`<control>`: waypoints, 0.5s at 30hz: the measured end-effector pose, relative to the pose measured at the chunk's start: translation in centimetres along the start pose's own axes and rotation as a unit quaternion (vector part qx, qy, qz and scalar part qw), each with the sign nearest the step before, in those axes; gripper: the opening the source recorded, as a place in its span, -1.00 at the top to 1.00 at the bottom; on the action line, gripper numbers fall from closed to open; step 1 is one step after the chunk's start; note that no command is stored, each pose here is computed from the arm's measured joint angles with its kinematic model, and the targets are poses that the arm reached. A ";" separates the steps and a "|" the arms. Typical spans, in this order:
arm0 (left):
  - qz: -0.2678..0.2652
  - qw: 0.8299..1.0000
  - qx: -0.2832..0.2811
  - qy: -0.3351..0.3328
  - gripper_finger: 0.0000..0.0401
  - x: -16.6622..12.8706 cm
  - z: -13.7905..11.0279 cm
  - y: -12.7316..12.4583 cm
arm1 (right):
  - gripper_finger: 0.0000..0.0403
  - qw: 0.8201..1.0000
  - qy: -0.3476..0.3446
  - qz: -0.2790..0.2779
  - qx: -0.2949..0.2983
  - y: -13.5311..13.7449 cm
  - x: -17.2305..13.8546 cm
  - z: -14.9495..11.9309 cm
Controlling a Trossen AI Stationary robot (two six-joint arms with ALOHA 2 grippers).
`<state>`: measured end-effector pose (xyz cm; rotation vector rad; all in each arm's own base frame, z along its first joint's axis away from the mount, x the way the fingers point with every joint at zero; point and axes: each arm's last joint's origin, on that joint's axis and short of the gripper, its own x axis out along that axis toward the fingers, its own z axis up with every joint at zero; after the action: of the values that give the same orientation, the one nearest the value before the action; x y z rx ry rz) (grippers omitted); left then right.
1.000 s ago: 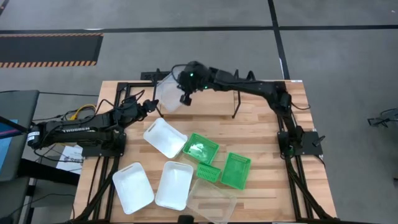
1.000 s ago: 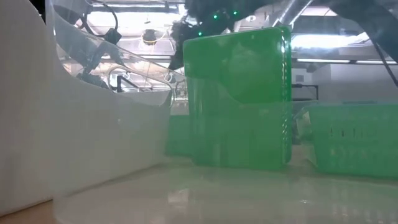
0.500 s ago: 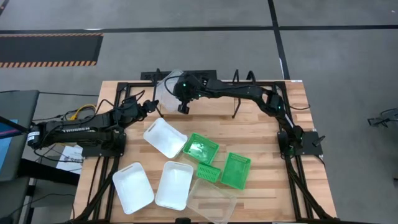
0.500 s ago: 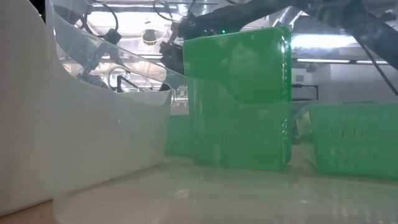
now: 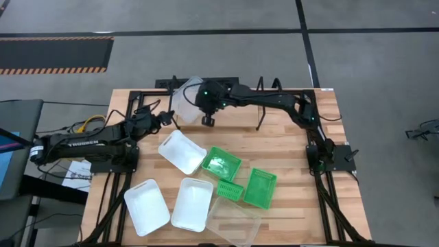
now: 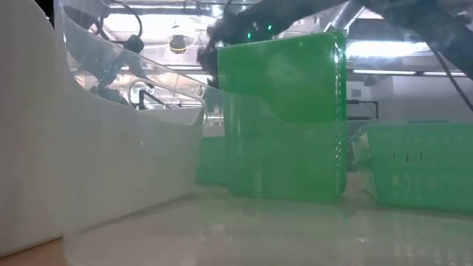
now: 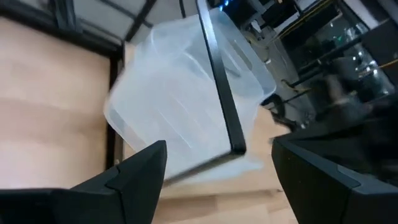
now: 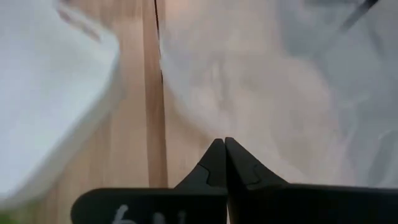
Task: Stack baskets on shelf by color
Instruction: Adjust the transparent bins on the shelf
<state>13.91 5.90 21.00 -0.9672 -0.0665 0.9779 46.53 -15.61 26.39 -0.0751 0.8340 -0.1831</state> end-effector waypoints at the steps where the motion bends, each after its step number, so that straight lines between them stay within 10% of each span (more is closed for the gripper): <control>1: 0.000 1.000 0.005 -0.013 -0.39 -0.2 0.2 0.0 | 0.98 1.000 -0.013 -0.003 0.002 0.0 -0.5 0.4; 9: 0.086 0.986 0.061 -0.131 -0.29 -2.3 3.7 -1.0 | 0.96 1.000 -0.021 -0.003 0.012 0.1 -1.2 0.7; 15: 0.162 0.974 0.094 -0.130 0.40 -1.7 4.8 -0.7 | 0.98 1.000 -0.001 0.002 0.010 0.3 -1.2 0.4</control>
<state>11.22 7.72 24.96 -0.6829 -0.0340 1.3847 46.10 -15.05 27.45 -0.0546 0.8294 -0.1871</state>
